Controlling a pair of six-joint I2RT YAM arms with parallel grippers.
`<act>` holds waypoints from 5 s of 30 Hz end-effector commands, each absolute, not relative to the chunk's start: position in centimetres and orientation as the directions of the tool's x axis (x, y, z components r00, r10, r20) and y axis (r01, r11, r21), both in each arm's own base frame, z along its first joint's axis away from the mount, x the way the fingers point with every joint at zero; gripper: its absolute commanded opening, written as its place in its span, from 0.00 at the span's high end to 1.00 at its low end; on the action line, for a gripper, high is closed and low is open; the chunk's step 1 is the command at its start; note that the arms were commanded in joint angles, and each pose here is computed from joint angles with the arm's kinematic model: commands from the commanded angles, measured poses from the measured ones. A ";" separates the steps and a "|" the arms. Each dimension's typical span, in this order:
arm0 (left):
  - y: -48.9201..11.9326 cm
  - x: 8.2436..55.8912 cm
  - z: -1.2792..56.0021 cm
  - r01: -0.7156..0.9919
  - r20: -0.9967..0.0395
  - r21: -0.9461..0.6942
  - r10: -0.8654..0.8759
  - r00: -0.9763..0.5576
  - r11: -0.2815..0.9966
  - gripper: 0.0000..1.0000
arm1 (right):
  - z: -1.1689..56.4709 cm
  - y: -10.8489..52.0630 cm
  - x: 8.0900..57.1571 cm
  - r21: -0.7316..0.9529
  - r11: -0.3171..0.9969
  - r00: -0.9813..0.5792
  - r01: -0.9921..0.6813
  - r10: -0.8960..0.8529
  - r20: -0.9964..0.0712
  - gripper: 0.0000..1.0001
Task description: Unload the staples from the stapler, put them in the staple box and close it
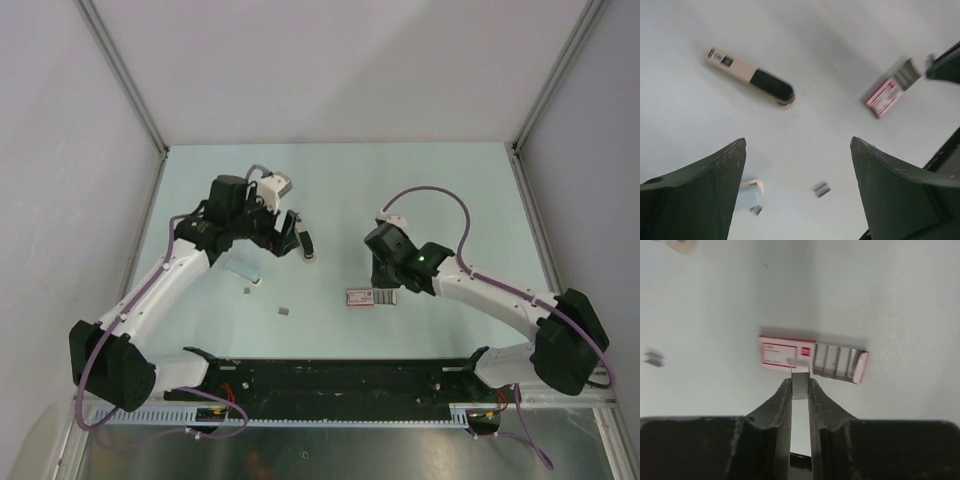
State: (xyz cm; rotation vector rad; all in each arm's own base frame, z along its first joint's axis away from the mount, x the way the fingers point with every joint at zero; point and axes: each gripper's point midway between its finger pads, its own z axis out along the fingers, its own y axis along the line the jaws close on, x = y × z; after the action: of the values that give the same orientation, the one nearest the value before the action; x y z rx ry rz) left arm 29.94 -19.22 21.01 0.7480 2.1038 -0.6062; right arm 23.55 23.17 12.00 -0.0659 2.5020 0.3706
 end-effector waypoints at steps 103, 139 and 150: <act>-17.6 25.8 18.3 0.779 -0.781 0.037 0.505 -0.368 0.626 0.15 | 3.3 20.9 22.5 -0.026 0.998 -0.884 -0.060 -0.065 -0.463 0.98; -17.7 25.8 18.9 0.781 -0.790 0.042 0.499 -0.355 0.623 0.13 | 2.3 21.4 22.0 -0.025 0.995 -0.899 -0.100 -0.101 -0.427 0.79; -17.6 25.8 19.0 0.781 -0.790 0.050 0.503 -0.351 0.623 0.12 | 4.2 21.7 22.1 0.024 0.994 -0.887 -0.104 -0.082 -0.455 0.57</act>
State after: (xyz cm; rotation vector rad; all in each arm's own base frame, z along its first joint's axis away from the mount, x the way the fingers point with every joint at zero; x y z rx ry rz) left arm 25.96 -17.24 17.80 0.9902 2.0832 -0.4230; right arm 21.99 21.43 2.59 -0.1451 2.7001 0.0073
